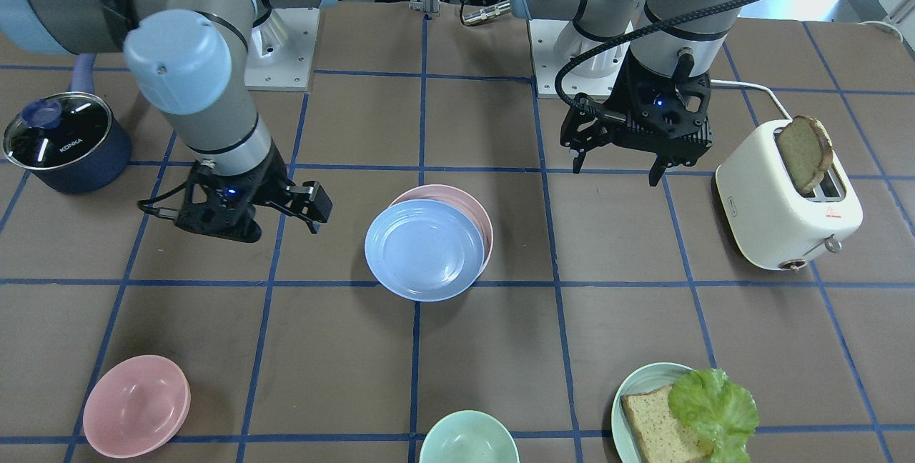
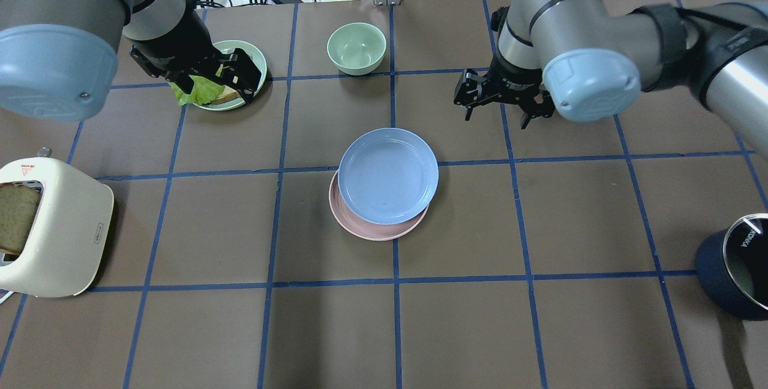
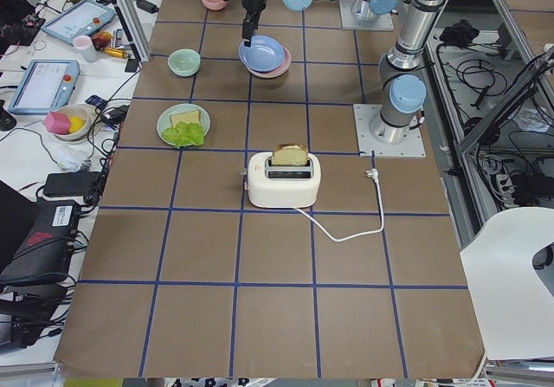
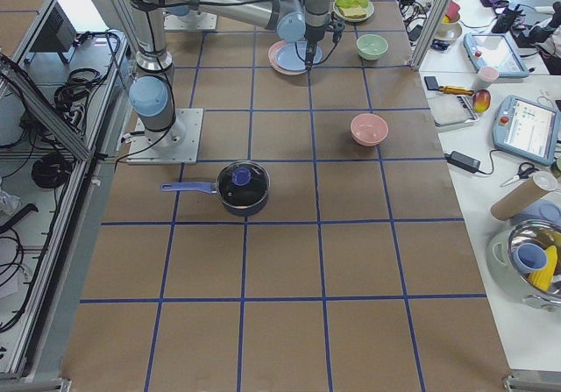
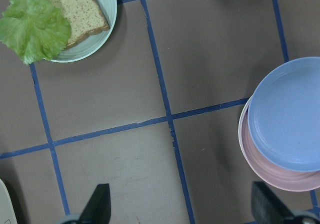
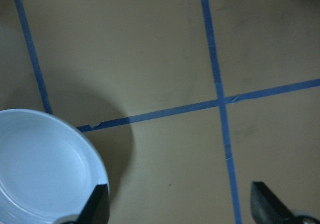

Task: Stack three plates with pink and blue
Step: 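Release the blue plate and retract the right gripper away from the stack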

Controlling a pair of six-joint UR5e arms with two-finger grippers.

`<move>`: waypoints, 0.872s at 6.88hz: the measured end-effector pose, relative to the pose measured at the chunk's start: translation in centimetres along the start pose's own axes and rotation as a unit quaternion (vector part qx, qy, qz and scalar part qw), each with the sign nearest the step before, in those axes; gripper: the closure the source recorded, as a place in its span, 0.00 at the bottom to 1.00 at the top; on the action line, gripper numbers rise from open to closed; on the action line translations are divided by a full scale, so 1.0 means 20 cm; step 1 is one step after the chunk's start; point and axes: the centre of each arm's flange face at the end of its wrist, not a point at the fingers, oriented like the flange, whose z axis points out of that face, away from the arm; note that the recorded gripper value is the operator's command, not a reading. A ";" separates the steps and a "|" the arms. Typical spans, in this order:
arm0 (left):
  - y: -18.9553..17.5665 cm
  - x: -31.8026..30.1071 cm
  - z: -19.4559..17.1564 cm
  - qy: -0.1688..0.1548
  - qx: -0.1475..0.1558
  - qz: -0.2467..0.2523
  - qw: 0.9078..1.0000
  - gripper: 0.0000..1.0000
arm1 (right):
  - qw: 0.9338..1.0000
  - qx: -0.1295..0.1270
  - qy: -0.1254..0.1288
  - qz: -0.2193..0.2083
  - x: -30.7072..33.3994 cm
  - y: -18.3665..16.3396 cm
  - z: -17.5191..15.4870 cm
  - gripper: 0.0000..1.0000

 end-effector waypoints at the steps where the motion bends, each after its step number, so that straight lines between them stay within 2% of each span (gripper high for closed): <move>1: 0.00 0.00 0.00 -0.001 0.000 0.000 1.000 0.00 | 1.000 0.007 0.014 -0.021 0.14 0.01 -0.21 0.00; 3: 0.00 0.00 0.00 -0.001 0.001 0.000 1.000 0.00 | 0.999 0.017 0.016 -0.037 0.27 0.16 -0.51 0.00; 4: 0.00 0.00 0.00 -0.001 0.000 0.000 1.000 0.00 | 0.999 0.022 0.013 -0.043 0.29 0.21 -0.59 0.00; 6: 0.00 -0.01 0.01 0.000 -0.001 0.001 1.000 0.00 | 0.998 0.029 0.008 -0.057 0.29 0.26 -0.64 0.00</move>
